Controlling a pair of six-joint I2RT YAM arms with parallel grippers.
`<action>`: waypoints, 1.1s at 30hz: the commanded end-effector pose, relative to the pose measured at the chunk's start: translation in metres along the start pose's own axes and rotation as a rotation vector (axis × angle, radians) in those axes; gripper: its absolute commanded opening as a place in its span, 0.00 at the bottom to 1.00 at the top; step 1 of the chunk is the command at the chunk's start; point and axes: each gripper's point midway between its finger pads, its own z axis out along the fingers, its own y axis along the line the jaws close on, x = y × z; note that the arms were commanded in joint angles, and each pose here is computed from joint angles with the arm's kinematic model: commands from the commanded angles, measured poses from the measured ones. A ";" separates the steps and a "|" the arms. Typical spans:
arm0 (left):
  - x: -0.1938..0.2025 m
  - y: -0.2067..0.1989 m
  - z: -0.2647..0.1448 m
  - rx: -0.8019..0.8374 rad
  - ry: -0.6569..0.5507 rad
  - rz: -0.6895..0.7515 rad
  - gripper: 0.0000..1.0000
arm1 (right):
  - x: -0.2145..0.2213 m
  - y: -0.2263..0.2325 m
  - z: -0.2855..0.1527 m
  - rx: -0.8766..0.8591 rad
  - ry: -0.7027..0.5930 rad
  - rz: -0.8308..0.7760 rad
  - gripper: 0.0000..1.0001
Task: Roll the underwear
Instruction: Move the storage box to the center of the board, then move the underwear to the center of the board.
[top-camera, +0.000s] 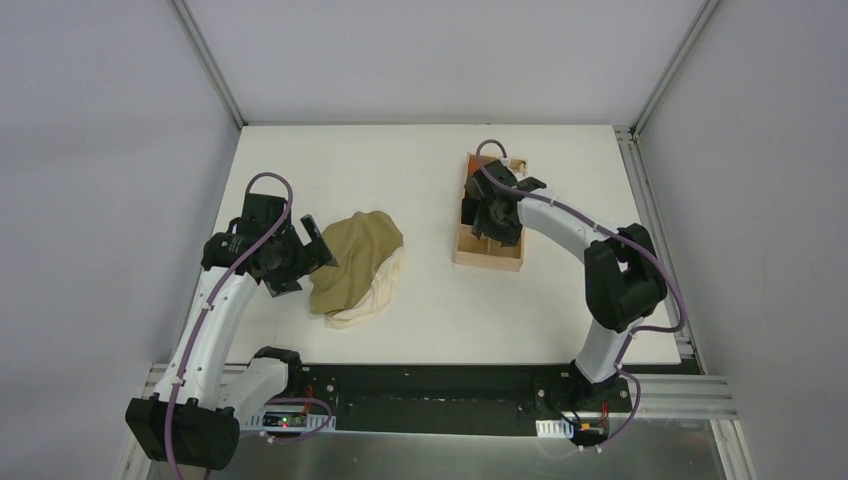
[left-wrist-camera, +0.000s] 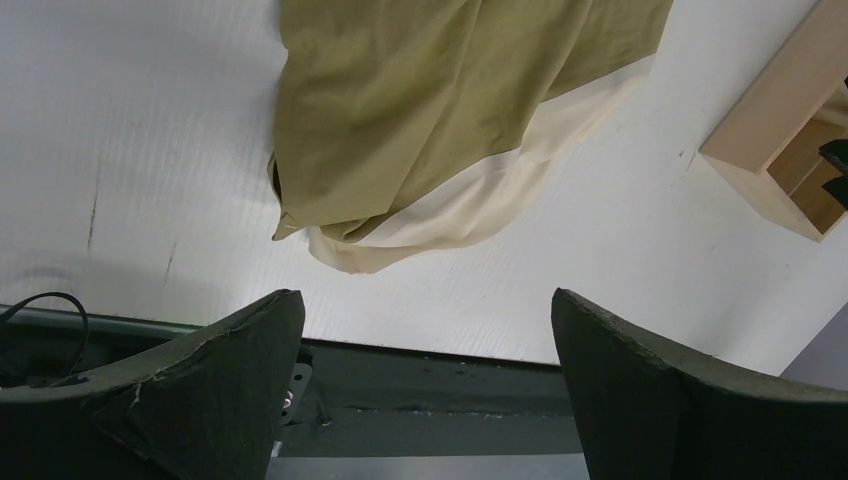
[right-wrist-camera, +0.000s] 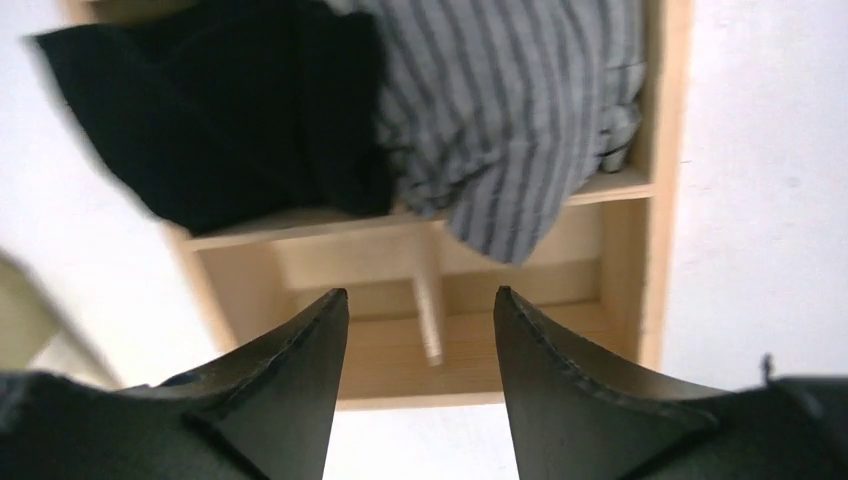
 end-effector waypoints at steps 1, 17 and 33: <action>-0.003 -0.003 -0.003 0.013 -0.004 0.011 0.98 | -0.003 -0.052 0.004 0.229 0.012 -0.113 0.58; 0.020 0.023 0.027 -0.122 0.091 -0.107 0.85 | -0.014 0.013 -0.070 -0.136 -0.101 0.009 0.80; 0.028 0.044 0.097 -0.265 0.187 -0.156 0.61 | 0.071 0.051 -0.088 -0.325 0.040 0.015 0.80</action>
